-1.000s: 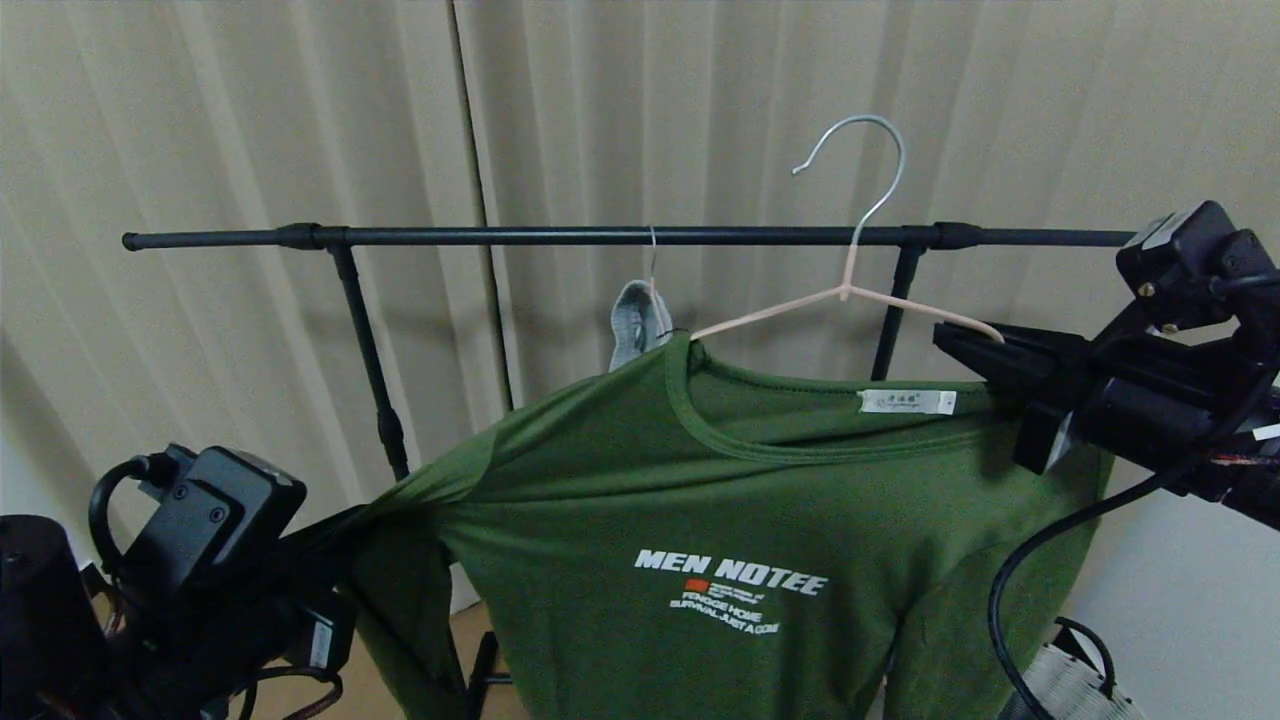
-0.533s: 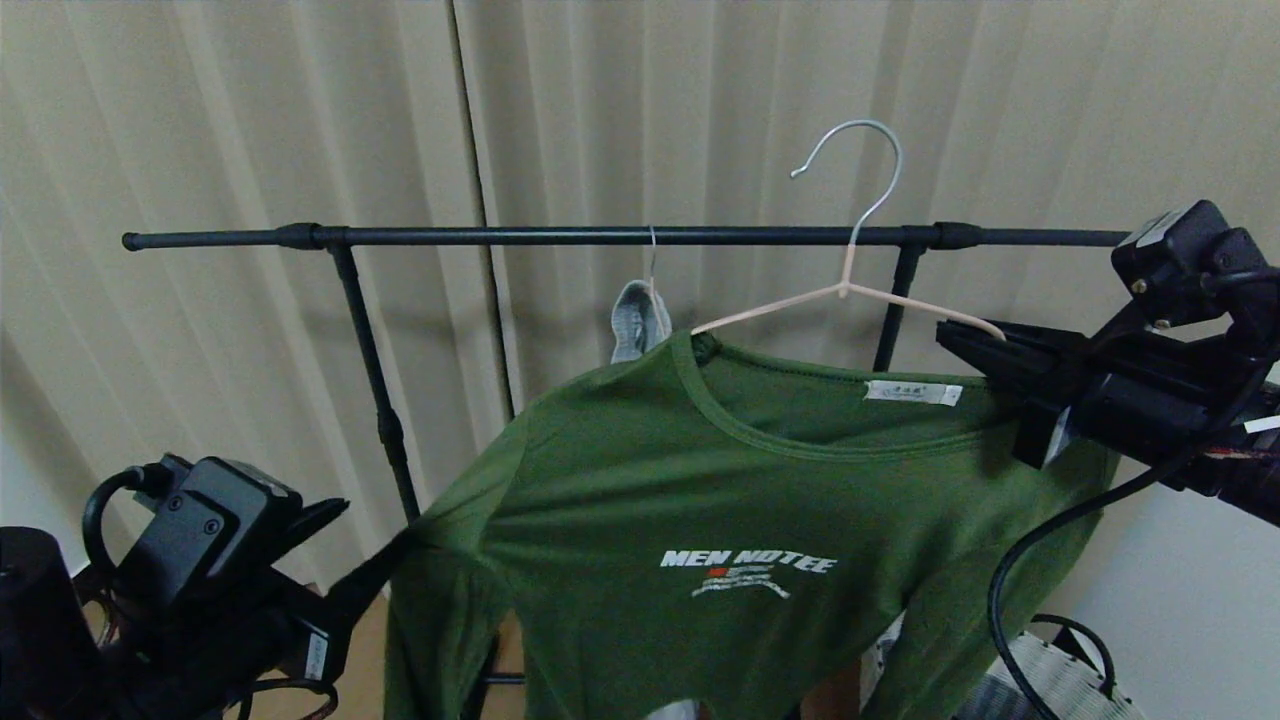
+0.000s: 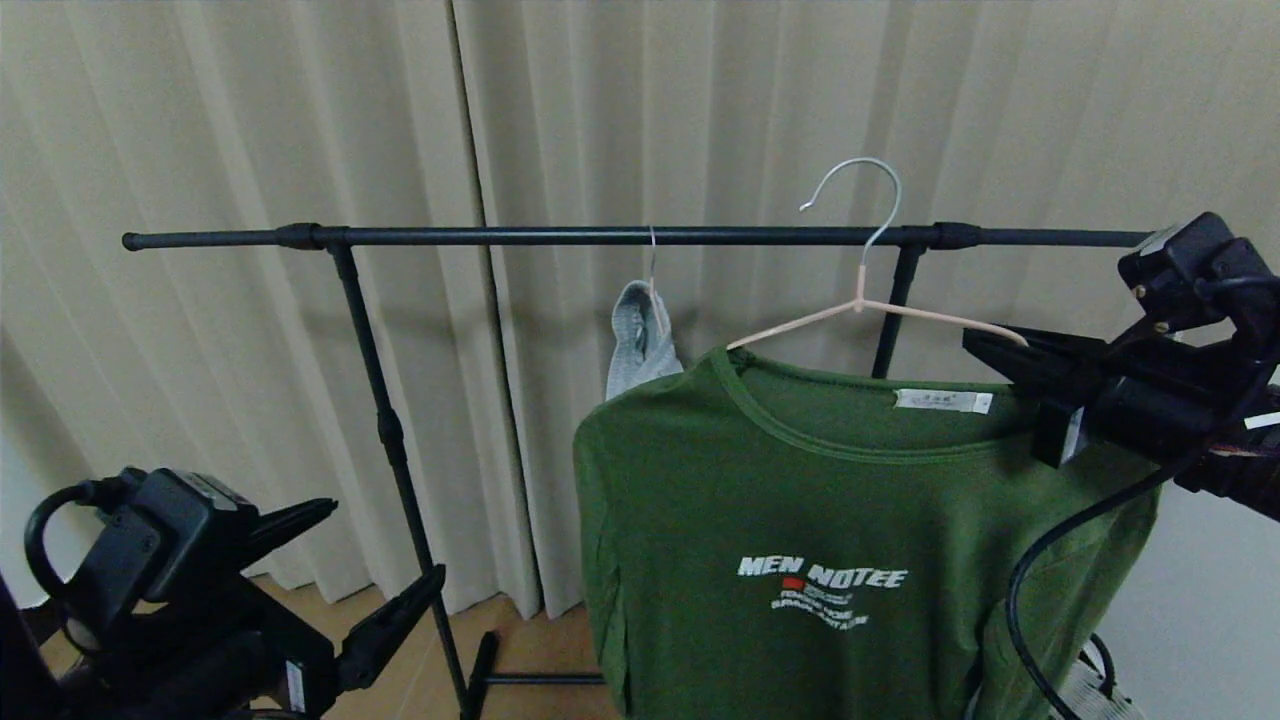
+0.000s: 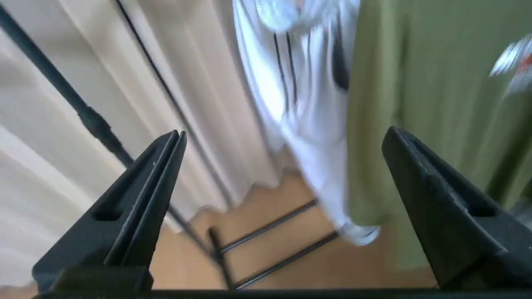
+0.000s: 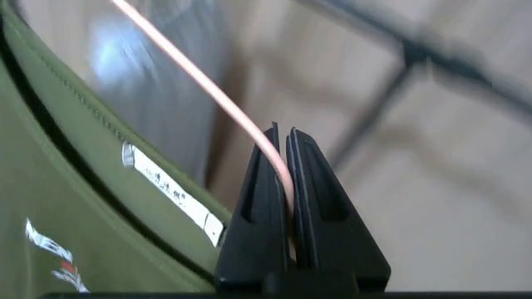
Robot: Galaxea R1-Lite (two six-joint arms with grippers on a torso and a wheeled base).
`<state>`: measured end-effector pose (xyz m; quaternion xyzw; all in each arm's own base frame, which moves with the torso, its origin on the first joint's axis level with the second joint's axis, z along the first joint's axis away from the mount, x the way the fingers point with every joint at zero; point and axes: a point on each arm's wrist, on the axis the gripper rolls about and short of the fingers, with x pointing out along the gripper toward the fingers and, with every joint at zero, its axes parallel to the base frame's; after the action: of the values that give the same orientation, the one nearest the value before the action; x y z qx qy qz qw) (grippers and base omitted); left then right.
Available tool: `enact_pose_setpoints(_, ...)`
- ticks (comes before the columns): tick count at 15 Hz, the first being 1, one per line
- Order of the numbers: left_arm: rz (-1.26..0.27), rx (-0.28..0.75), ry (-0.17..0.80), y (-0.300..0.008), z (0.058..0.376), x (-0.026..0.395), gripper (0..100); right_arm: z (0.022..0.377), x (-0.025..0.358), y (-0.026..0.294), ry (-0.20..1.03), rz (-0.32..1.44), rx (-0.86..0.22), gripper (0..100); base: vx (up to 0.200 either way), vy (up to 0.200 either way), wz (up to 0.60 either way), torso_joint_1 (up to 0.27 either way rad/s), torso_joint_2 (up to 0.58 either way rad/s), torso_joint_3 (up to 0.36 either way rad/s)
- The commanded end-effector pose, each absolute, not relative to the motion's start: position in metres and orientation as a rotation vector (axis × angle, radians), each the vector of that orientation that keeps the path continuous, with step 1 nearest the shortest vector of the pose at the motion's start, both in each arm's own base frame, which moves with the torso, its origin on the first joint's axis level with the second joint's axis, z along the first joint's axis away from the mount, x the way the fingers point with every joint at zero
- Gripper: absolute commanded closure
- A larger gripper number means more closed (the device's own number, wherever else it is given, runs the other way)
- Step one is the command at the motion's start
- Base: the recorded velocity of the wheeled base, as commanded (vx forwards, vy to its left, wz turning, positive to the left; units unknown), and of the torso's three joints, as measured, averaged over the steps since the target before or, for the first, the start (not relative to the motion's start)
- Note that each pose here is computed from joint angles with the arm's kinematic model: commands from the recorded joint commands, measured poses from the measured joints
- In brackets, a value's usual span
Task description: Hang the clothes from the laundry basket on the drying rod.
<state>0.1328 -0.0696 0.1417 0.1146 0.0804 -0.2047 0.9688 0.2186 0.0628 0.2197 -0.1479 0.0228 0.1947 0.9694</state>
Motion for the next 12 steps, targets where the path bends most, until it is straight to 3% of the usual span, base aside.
enact_pose_setpoints(1,-0.406,0.146,0.086,-0.060,0.152,0.115,0,0.217,0.211,0.048,0.115,0.300,-0.309,100,0.000,0.000,0.00,0.000,0.00,0.000)
enact_pose_setpoints(6,-0.320,0.144,0.056,-0.047,0.157,0.116,0,0.209,0.172,0.029,0.227,0.146,-0.330,100,0.000,0.000,0.00,0.000,0.00,0.000)
enact_pose_setpoints(9,-0.286,0.146,0.078,-0.045,0.155,0.122,0,0.186,0.159,0.016,0.306,0.092,-0.422,100,0.000,0.000,0.00,0.000,0.00,0.000)
enact_pose_setpoints(12,-0.285,0.151,0.087,-0.046,0.155,0.125,0,0.178,0.151,0.007,0.332,0.046,-0.428,100,0.000,0.000,0.00,0.000,0.00,0.000)
